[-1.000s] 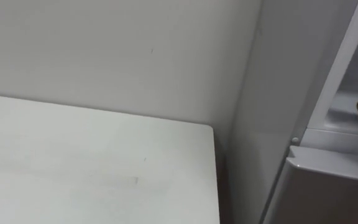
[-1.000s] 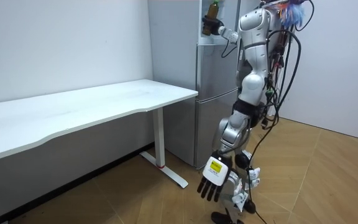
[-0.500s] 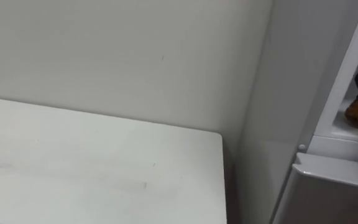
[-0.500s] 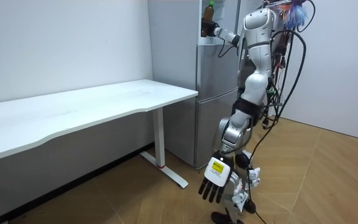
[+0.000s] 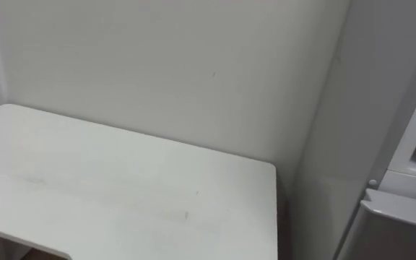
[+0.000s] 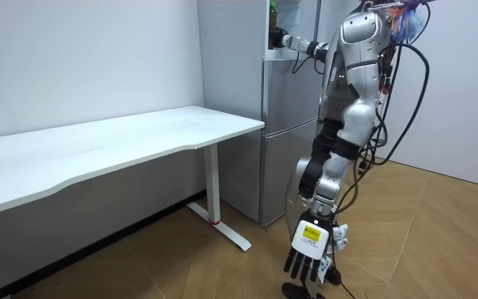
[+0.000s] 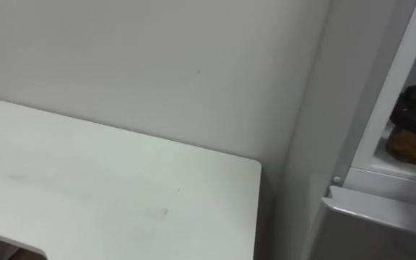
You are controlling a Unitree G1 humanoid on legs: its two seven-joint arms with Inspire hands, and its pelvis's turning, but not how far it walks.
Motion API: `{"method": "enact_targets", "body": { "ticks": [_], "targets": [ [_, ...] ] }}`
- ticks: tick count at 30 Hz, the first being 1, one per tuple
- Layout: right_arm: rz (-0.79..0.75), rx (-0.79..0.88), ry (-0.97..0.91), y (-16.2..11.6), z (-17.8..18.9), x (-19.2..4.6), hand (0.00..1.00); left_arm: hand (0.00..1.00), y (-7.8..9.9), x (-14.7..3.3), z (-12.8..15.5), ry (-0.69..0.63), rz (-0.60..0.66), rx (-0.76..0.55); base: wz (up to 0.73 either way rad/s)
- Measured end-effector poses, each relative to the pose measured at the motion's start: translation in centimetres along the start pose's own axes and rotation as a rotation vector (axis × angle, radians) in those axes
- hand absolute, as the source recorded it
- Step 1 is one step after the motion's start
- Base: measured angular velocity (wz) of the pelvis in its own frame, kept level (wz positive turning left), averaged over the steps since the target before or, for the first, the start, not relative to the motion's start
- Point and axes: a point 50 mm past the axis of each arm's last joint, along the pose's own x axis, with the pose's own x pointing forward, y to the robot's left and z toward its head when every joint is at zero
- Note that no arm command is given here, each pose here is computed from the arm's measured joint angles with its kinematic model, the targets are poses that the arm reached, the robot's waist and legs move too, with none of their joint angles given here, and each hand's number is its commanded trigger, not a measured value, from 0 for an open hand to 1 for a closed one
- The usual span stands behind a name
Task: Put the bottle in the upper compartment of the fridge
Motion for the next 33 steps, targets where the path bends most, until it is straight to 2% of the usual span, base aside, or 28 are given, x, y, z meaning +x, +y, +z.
{"method": "enact_targets", "body": {
  "ticks": [1,2,16,33],
  "targets": [
    [0.001,-0.001,0.003,0.0,-0.1,0.0,0.22,0.0,0.0,0.0,-0.1,0.002,0.0,0.0,0.03],
    [-0.003,-0.002,0.011,-0.3,-0.3,0.0,0.0,0.0,0.0,0.0,-0.3,0.006,0.001,-0.001,0.0],
    [-0.028,-0.111,0.097,-2.1,-1.8,0.0,0.0,0.0,0.4,-0.2,-0.8,0.04,-0.012,-0.005,0.0],
    [-0.011,-0.105,0.106,-2.3,-1.8,0.0,0.0,0.0,0.4,-0.1,-0.3,0.045,-0.016,-0.035,0.01]
  ]
}}
